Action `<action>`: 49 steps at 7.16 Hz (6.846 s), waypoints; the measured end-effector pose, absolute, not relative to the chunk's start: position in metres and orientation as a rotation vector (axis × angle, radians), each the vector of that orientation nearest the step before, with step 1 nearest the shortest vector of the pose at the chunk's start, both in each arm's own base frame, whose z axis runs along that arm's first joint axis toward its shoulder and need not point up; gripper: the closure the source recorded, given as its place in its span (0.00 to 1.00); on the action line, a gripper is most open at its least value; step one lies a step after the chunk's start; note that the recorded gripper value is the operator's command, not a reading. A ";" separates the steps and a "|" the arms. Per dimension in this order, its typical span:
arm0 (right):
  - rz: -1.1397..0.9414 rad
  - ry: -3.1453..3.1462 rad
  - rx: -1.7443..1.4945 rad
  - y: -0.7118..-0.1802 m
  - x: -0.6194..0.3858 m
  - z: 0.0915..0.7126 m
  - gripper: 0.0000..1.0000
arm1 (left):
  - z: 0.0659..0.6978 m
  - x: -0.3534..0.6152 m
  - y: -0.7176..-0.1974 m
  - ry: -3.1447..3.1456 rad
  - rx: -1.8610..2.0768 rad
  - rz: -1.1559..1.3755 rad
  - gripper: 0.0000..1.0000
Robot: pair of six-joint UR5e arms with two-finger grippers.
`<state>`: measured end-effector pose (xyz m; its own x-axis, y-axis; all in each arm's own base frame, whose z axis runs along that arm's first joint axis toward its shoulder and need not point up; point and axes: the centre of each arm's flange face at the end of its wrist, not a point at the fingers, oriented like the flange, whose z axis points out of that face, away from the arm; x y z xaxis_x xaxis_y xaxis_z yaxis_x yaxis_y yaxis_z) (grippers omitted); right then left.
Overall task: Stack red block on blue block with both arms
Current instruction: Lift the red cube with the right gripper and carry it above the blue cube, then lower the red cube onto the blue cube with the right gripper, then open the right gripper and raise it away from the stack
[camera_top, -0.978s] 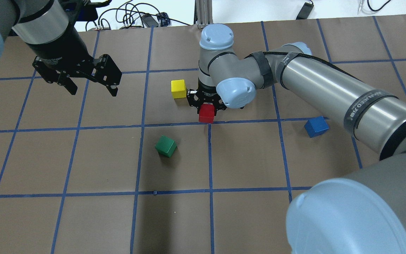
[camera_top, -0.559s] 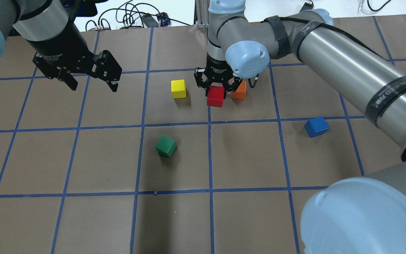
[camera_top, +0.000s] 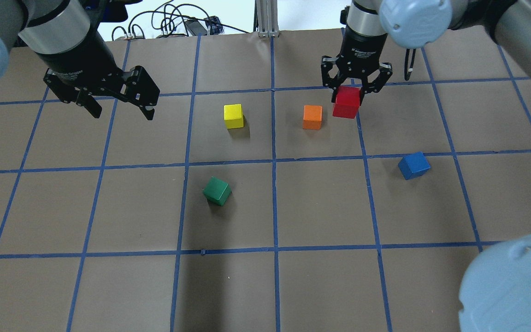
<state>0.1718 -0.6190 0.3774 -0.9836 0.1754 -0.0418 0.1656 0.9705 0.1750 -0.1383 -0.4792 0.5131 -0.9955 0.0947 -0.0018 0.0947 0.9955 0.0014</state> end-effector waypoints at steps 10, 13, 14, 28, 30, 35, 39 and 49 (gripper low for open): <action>0.209 3.141 -0.187 -0.557 0.020 0.302 1.00 | 0.512 -0.138 -0.479 3.136 0.148 0.007 0.00; 0.182 3.140 -0.215 -0.550 0.021 0.280 1.00 | 0.512 -0.138 -0.479 3.136 0.148 0.009 0.00; 0.184 3.136 -0.252 -0.548 0.021 0.276 1.00 | 0.512 -0.138 -0.479 3.136 0.148 0.007 0.00; 0.185 3.137 -0.269 -0.537 0.012 0.246 0.65 | 0.513 -0.138 -0.479 3.137 0.152 0.002 0.00; 0.188 3.135 -0.265 -0.536 0.013 0.245 0.00 | 0.513 -0.138 -0.480 3.137 0.151 -0.003 0.00; 0.152 3.147 -0.253 -0.541 0.012 0.261 0.00 | 0.513 -0.138 -0.481 3.137 0.152 -0.015 0.00; 0.105 3.155 -0.225 -0.551 0.014 0.373 0.00 | 0.513 -0.138 -0.481 3.137 0.153 -0.016 0.00; 0.073 3.115 -0.055 -0.516 0.123 0.473 0.00 | 0.513 -0.138 -0.481 3.137 0.151 -0.017 0.00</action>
<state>0.1231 -0.5164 0.4727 -0.9990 -0.0350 -0.0260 -0.0362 0.9983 0.0465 -0.1377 -0.4807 0.5131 -0.9954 0.0960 -0.0014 0.0960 0.9953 -0.0108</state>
